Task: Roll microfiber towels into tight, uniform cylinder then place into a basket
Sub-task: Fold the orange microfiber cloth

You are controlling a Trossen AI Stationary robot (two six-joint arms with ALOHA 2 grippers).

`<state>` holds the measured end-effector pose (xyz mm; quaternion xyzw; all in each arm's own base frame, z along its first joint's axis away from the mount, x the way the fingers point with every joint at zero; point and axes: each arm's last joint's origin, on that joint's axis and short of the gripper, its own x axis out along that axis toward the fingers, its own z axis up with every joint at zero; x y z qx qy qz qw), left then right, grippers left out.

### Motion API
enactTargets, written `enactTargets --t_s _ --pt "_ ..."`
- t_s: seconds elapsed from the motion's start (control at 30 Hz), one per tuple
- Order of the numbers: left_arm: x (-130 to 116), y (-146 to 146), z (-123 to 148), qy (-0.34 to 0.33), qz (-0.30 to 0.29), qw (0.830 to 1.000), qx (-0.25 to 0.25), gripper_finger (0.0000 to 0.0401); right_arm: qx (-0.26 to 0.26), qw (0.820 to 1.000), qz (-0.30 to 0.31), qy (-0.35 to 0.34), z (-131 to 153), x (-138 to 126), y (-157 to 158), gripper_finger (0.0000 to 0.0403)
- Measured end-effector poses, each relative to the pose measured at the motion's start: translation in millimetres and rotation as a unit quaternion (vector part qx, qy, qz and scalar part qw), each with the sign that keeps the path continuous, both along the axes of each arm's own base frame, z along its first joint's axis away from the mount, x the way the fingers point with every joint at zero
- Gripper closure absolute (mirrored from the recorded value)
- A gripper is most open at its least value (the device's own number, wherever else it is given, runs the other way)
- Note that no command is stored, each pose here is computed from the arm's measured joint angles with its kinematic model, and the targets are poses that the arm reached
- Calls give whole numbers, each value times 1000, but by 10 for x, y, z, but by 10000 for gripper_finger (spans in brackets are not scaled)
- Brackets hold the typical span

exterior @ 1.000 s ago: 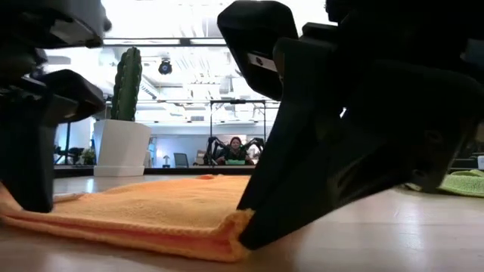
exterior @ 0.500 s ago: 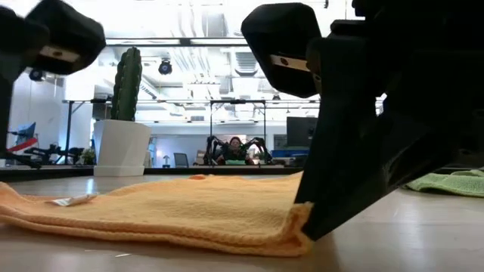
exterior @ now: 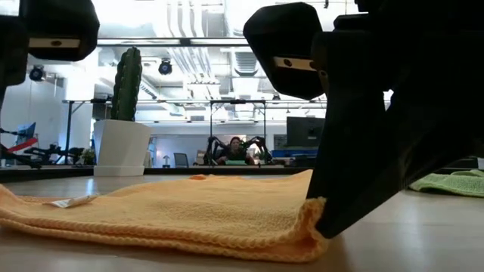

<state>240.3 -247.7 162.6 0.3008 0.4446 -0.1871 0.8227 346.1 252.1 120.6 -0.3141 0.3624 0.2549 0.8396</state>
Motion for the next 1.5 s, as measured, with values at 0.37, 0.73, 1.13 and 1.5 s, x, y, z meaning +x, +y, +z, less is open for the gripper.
enactTargets --t_s 0.37,0.73,1.13,1.5 --pt "37 -11 -103 -29 -13 999 39 273 1 1000 0 -2 44 -6 -6 394" --pt "52 10 -159 -51 1 996 77 273 4 1000 0 -6 135 -20 -17 394" --pt "108 10 -204 -62 1 995 82 273 4 1000 -2 -8 206 -34 -29 394" --pt "137 -35 -270 -56 -2 996 65 312 0 1000 -13 12 189 -63 -51 394"
